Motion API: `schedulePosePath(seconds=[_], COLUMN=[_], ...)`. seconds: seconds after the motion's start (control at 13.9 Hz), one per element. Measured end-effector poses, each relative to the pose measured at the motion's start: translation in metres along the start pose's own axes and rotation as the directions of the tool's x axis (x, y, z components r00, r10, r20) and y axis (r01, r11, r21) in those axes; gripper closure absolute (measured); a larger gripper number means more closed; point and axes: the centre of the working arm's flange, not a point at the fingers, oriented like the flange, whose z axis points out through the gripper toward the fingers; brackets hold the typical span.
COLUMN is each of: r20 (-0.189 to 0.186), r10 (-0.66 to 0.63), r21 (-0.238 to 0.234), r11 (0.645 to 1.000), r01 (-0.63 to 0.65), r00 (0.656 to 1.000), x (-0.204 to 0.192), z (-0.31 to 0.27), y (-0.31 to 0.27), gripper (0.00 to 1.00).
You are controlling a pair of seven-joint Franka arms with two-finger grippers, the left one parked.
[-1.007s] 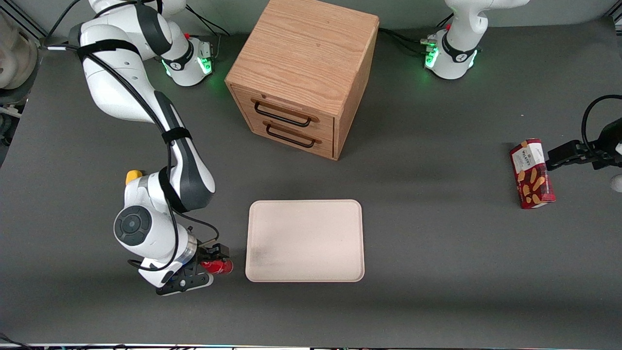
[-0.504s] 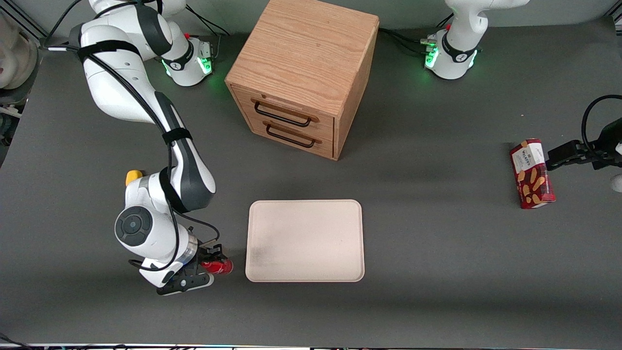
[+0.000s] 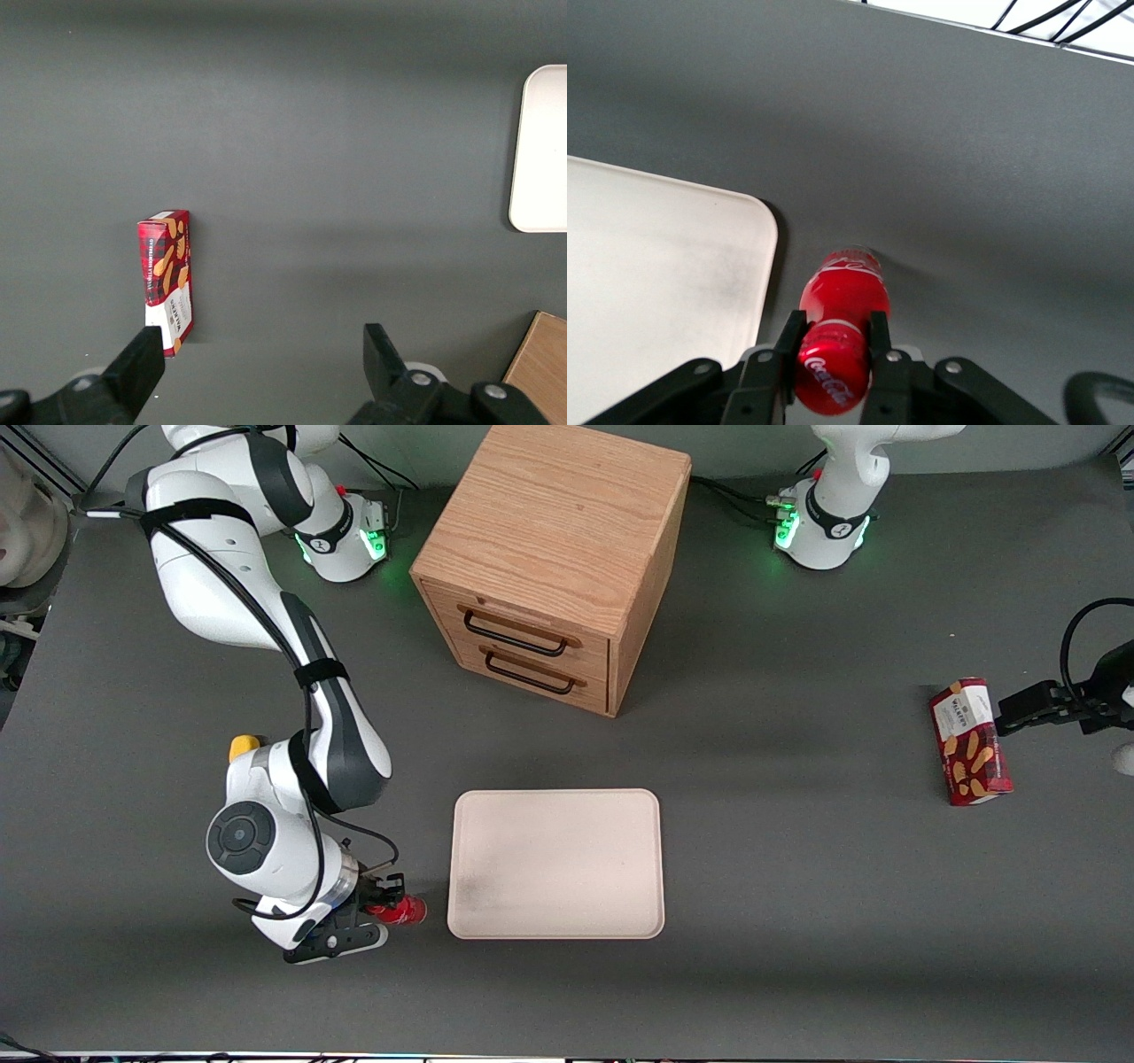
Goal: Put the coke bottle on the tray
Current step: 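Lower the open right gripper around the bottle's cap end, then close the right gripper on the bottle and lift it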
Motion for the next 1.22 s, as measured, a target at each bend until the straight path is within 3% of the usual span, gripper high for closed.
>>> schedulePosePath(seconds=[0.29,0.58,0.86,1.08,1.22], r20=[0.049,0.083,0.04,-0.031,-0.059], r10=[-0.005,-0.026,-0.04,-0.077,-0.116], r21=[-0.009,-0.01,0.0,-0.018,-0.011], r11=[1.0,1.0,0.999,0.997,0.993], r01=[0.005,0.027,0.04,0.077,0.116], r00=[0.999,0.996,0.998,0.997,0.991], x=[-0.002,-0.008,-0.023,-0.029,-0.032], z=[-0.015,-0.088,-0.19,-0.24,-0.255], y=[0.006,0.009,0.002,-0.016,-0.042], gripper=[0.67,0.67,0.67,0.67,0.67])
